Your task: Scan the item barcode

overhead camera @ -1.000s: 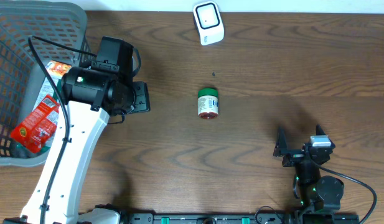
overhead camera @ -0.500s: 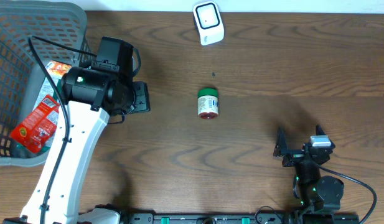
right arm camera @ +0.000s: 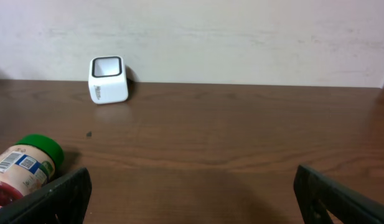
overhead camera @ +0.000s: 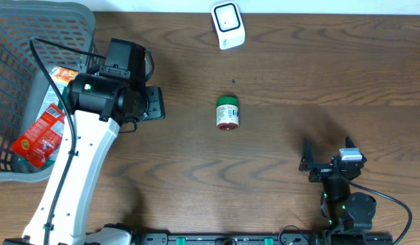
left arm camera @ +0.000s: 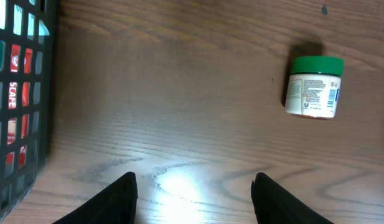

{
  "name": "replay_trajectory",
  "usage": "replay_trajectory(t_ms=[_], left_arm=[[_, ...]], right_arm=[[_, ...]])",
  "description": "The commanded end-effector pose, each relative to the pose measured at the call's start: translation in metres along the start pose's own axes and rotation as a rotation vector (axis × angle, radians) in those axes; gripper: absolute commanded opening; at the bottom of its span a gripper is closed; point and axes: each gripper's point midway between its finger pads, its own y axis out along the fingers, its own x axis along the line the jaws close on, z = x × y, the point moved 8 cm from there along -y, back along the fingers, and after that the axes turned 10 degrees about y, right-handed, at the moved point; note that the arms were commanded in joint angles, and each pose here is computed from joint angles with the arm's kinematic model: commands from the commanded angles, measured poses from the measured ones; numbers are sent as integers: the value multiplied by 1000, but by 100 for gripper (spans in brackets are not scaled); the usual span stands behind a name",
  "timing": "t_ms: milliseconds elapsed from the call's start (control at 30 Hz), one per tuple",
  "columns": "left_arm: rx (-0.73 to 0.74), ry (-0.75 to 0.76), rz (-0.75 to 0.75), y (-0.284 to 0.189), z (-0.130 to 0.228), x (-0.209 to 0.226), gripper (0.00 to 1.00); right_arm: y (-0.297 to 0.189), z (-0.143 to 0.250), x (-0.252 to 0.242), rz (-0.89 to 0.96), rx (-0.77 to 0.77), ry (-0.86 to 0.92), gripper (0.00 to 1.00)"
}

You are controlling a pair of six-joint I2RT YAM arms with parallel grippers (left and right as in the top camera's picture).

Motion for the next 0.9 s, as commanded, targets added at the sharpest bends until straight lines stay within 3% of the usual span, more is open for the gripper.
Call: replay_trajectory(t_ms=[0, 233, 633, 767, 867], left_arm=[[-14, 8, -10, -3, -3, 1, 59], [-178, -66, -21, -52, -30, 20, 59], [-603, -210, -165, -160, -66, 90, 59], [-596, -320, -279, -163, -59, 129, 60], [-564, -409, -340, -158, -54, 162, 67]], right_arm=[[0, 1, 1, -7, 2, 14, 99], [0, 1, 1, -7, 2, 14, 99], [0, 1, 1, -7, 2, 14, 99], [0, 1, 1, -7, 2, 14, 99], [0, 1, 1, -7, 2, 14, 99]])
